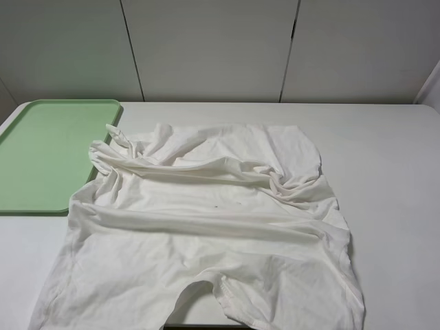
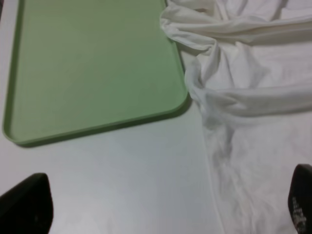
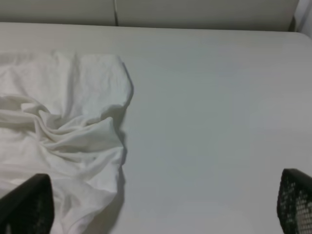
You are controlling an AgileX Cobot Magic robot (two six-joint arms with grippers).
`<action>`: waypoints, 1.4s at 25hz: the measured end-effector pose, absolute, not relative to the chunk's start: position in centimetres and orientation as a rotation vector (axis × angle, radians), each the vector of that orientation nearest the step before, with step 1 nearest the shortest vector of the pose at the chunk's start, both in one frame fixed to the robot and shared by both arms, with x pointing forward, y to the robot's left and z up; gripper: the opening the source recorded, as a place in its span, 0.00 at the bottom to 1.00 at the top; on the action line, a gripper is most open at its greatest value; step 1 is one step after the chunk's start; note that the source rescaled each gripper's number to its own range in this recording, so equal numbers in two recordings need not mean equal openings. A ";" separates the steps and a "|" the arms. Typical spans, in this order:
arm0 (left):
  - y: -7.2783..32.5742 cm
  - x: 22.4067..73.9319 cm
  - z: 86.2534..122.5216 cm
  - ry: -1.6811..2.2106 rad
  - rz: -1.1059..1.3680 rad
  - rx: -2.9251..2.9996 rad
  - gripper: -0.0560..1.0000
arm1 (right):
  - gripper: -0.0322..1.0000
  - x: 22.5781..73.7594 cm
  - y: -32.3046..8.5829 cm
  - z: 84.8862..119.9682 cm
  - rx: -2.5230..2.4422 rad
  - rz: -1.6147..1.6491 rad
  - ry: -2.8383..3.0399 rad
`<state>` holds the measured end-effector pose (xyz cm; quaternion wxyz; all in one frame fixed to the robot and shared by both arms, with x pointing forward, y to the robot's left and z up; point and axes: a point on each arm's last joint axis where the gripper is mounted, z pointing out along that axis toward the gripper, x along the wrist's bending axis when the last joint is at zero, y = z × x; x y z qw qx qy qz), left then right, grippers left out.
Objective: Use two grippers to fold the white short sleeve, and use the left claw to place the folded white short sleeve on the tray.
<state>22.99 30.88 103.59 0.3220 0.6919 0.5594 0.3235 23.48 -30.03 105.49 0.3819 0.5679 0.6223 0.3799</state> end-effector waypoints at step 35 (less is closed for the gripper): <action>23.8 36.4 109.5 1.091 0.159 2.314 0.91 | 1.00 37.2 -24.6 106.8 0.926 0.893 2.512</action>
